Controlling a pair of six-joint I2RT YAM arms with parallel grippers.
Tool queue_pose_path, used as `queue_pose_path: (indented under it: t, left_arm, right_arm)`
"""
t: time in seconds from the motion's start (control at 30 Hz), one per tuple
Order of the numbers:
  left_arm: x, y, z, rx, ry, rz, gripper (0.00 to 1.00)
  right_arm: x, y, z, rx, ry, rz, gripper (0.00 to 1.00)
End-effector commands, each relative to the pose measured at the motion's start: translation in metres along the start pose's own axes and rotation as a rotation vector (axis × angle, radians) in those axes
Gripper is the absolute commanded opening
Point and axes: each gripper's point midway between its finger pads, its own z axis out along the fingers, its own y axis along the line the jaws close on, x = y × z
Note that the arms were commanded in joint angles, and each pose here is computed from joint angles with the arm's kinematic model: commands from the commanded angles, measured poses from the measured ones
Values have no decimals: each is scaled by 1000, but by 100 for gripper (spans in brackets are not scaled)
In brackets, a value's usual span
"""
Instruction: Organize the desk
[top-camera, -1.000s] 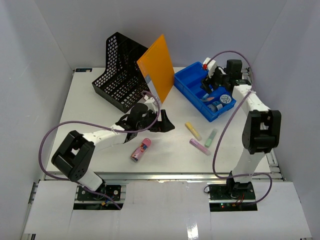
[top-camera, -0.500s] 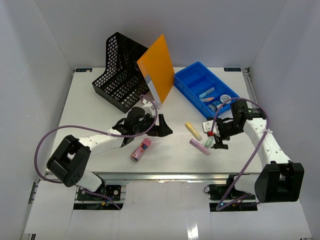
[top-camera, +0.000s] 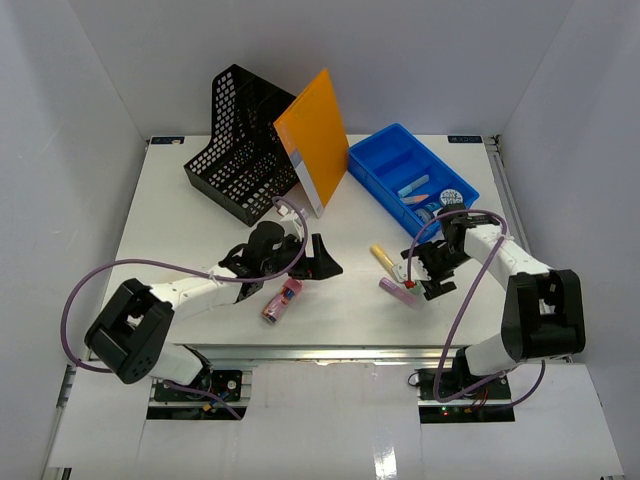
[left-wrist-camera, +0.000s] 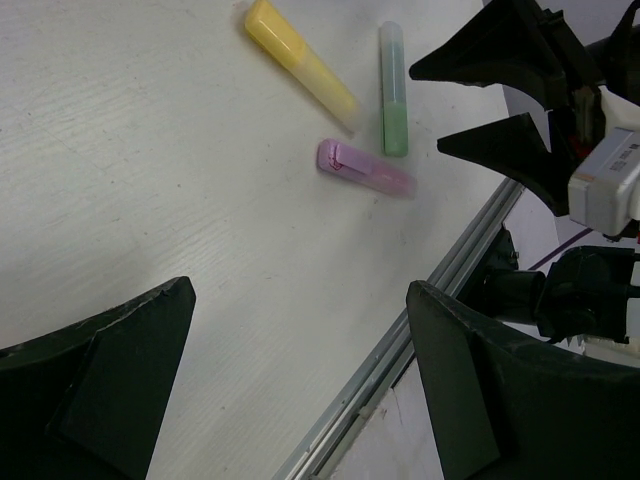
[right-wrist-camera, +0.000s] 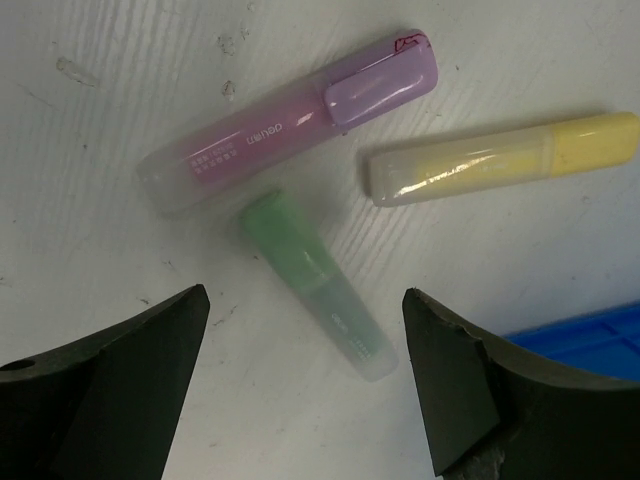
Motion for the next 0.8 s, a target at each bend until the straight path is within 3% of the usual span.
queue_pose_path:
  t: [0.0, 0.27, 0.47, 0.77]
  left_arm:
    - [-3, -11, -11, 31, -33, 2, 98]
    - [2, -11, -18, 40, -46, -19, 98]
    - [10, -13, -18, 79, -53, -77, 98]
    - [16, -16, -11, 138, -43, -161, 98]
  right_arm:
    - [18, -25, 6, 2, 65, -125, 83]
    - [32, -15, 33, -89, 84, -97, 73]
    - [36, -8, 39, -119, 97, -75, 55]
    - [31, -4, 37, -117, 80, -49, 38]
